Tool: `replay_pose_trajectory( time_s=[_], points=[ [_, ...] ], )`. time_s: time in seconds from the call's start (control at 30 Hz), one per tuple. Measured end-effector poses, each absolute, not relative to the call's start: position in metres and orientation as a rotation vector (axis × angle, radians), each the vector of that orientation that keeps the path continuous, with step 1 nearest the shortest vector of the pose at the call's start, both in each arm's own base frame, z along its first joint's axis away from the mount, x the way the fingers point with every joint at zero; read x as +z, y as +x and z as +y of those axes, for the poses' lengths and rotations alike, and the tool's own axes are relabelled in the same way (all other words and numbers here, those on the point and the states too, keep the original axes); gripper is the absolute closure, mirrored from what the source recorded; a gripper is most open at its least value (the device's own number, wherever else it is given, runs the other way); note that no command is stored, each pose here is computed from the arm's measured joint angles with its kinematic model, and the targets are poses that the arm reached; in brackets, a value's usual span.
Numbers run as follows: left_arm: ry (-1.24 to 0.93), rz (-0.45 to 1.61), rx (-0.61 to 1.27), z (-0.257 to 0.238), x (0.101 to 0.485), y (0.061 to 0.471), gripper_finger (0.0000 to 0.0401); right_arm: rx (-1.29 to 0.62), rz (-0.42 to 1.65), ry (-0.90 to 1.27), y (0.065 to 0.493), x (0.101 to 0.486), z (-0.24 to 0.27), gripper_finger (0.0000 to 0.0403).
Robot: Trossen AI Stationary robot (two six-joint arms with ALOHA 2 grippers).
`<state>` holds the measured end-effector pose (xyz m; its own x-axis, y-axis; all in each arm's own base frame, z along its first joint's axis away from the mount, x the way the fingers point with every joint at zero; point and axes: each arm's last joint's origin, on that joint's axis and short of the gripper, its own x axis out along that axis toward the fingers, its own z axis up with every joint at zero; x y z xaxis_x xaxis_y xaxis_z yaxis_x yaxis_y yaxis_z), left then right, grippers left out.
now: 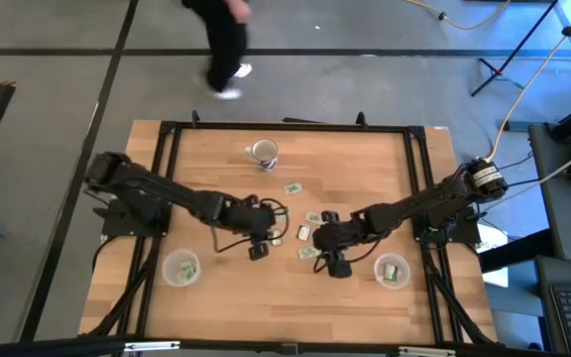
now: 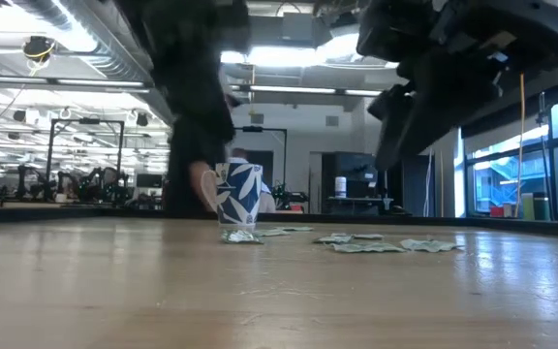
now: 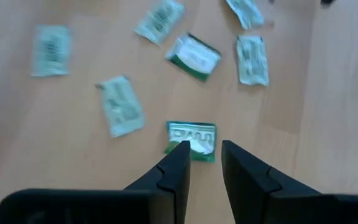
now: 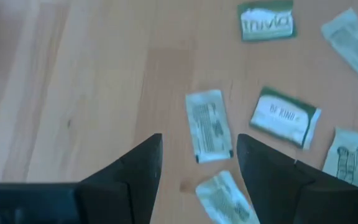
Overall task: Pick and place Stevia / Truvia into bins
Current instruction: Put the green stevia packet into the right transparent container
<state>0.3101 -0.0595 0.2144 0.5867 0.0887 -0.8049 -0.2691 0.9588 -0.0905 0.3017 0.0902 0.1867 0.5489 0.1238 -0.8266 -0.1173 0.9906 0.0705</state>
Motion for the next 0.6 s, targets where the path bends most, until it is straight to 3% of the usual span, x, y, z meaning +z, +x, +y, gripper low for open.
replay_pose_trajectory(
  time_s=[0.27,0.6],
  points=[
    [-0.258,1.065,0.232,-0.036,0.164,0.332,0.0315,0.108,1.043,0.045,0.296,0.183,0.092,0.0194],
    [-0.325,1.101,0.187,-0.024,0.133,0.346,0.0315,0.103,1.048,0.053,0.296,0.183,0.092,0.0194]
  ],
)
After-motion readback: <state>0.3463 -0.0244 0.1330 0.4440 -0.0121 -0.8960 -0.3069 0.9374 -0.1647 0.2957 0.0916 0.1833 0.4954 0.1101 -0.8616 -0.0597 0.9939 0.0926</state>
